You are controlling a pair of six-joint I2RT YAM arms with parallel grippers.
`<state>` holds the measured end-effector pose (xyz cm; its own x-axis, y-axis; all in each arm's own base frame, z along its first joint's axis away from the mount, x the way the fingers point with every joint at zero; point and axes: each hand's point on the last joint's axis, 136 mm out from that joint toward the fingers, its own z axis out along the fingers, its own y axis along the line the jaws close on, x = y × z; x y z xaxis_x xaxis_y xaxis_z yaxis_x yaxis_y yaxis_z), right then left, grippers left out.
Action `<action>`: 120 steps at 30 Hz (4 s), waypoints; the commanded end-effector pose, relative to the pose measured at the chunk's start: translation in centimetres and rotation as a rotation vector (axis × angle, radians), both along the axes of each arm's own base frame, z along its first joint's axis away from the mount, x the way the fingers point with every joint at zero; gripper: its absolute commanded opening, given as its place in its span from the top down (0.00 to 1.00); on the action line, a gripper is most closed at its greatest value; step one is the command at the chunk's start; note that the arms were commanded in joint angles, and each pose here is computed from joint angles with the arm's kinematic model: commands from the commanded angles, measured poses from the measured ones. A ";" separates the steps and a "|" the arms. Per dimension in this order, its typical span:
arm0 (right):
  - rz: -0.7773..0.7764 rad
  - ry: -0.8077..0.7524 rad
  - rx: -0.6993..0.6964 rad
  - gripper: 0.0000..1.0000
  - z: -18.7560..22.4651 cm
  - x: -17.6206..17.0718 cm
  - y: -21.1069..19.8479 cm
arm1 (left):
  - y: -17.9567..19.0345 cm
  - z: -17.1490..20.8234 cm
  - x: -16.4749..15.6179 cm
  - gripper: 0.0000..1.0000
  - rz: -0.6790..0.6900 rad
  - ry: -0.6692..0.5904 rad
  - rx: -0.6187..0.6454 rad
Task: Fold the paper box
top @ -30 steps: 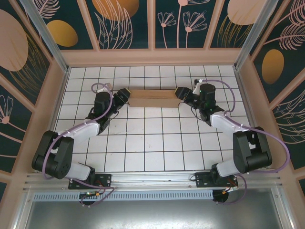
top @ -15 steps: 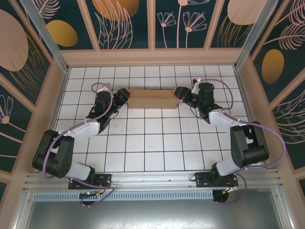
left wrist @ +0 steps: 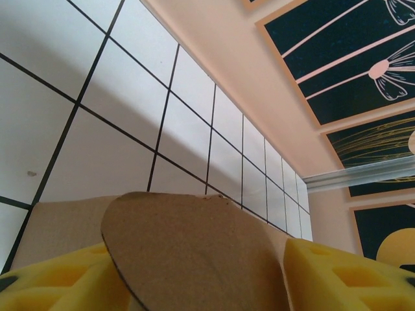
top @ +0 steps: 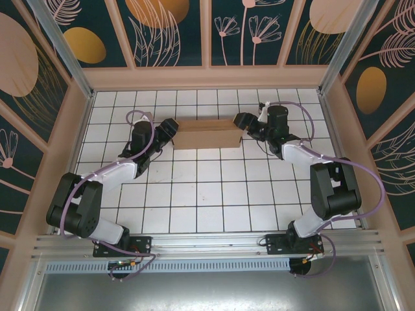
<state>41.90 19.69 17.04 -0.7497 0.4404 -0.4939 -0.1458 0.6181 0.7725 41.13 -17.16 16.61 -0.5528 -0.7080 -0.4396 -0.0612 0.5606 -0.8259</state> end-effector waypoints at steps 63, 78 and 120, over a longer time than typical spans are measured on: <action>0.678 -1.276 -1.000 0.39 13.3 -6.2 -2.9 | 2.8 12.8 -5.8 0.23 -0.622 -0.991 1.202; 0.674 -1.224 -1.054 0.41 9.1 -3.4 -3.5 | 2.8 7.2 -2.3 0.45 -0.859 -0.873 1.177; 0.644 -1.142 -1.109 0.45 7.7 -1.2 -4.0 | 1.1 3.5 1.4 0.94 -0.872 -0.786 1.227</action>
